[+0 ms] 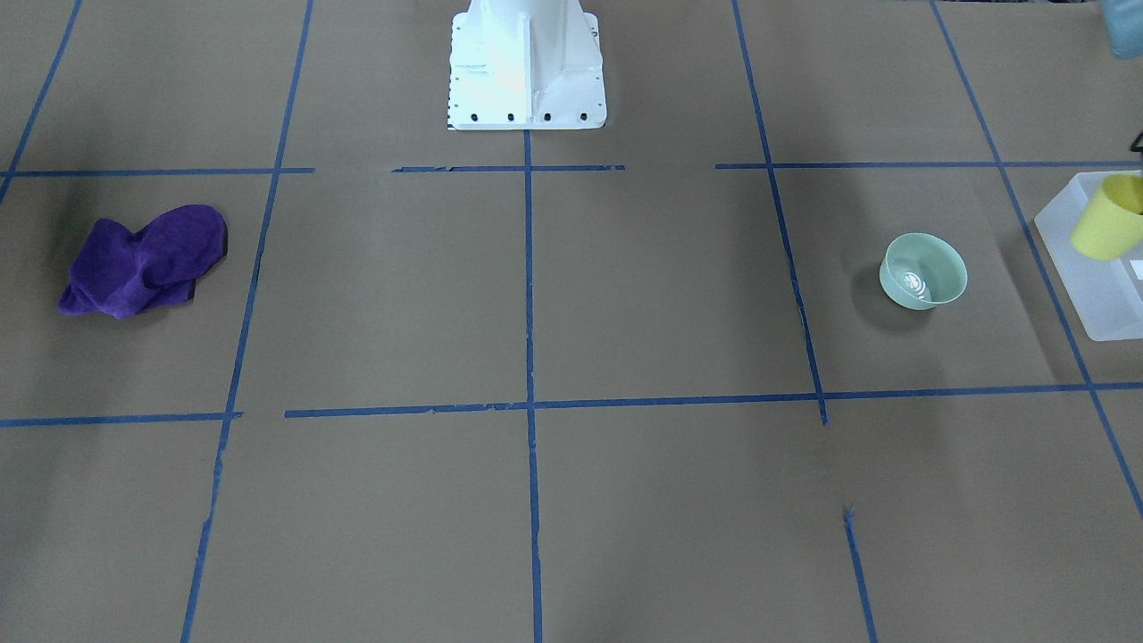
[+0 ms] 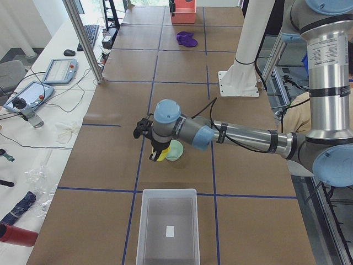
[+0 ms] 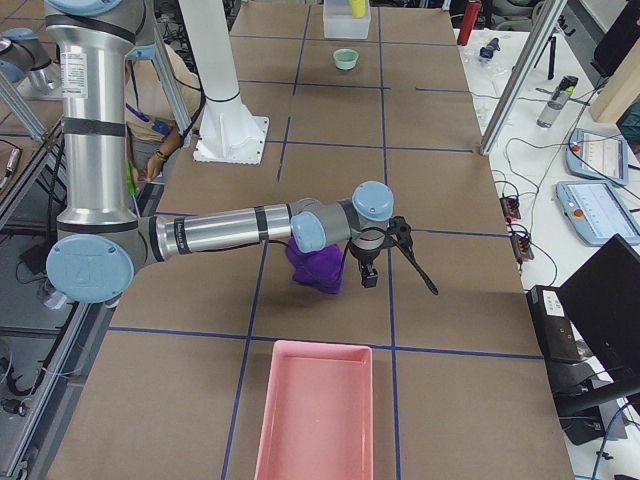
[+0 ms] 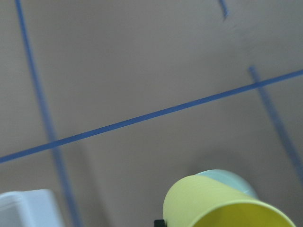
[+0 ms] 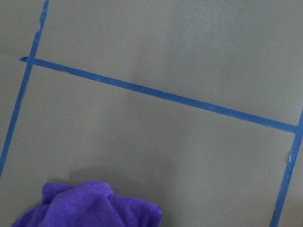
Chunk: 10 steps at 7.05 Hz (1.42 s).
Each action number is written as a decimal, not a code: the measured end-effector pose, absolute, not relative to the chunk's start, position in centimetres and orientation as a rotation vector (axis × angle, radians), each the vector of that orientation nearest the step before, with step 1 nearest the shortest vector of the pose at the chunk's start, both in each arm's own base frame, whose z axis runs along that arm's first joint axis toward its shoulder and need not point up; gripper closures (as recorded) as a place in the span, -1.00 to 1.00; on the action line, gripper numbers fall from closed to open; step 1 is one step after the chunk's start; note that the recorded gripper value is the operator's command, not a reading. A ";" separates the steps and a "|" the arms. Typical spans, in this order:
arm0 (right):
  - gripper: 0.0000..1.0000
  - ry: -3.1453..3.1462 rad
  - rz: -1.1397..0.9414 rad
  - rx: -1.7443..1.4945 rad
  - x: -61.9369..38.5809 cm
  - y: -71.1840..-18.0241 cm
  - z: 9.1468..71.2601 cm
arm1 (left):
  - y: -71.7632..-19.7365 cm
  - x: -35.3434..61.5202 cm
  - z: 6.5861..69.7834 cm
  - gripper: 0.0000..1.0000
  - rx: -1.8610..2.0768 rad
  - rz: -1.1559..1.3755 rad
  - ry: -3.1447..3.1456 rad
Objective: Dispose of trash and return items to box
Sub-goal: 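Lift the yellow cup with the left gripper and carry it to the clear bin, then release the yellow cup into the clear bin with the left gripper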
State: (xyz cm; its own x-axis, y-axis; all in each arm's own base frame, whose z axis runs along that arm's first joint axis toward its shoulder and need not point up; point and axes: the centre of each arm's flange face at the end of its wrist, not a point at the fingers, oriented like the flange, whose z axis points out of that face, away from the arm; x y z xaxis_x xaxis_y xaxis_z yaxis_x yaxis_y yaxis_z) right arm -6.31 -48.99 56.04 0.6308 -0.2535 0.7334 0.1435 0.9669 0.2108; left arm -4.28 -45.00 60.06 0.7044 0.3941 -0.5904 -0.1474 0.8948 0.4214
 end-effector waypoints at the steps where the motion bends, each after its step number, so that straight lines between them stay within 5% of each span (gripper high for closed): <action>1: -1.00 -0.860 -0.228 0.137 -6.3 -49.0 56.0 | -44.8 -7.7 64.9 1.00 0.350 0.338 0.704; 5: -1.00 -0.861 -0.229 0.134 -6.5 -48.9 56.1 | -42.5 -9.4 77.4 1.00 0.204 0.285 0.792; 9: -1.00 -0.861 -0.235 0.125 -6.9 -48.8 56.3 | -41.4 -5.9 81.0 1.00 0.126 0.297 0.931; 10: -1.00 -0.861 -0.239 0.122 -7.1 -48.8 56.4 | -41.3 -5.1 81.5 0.63 0.106 0.308 0.937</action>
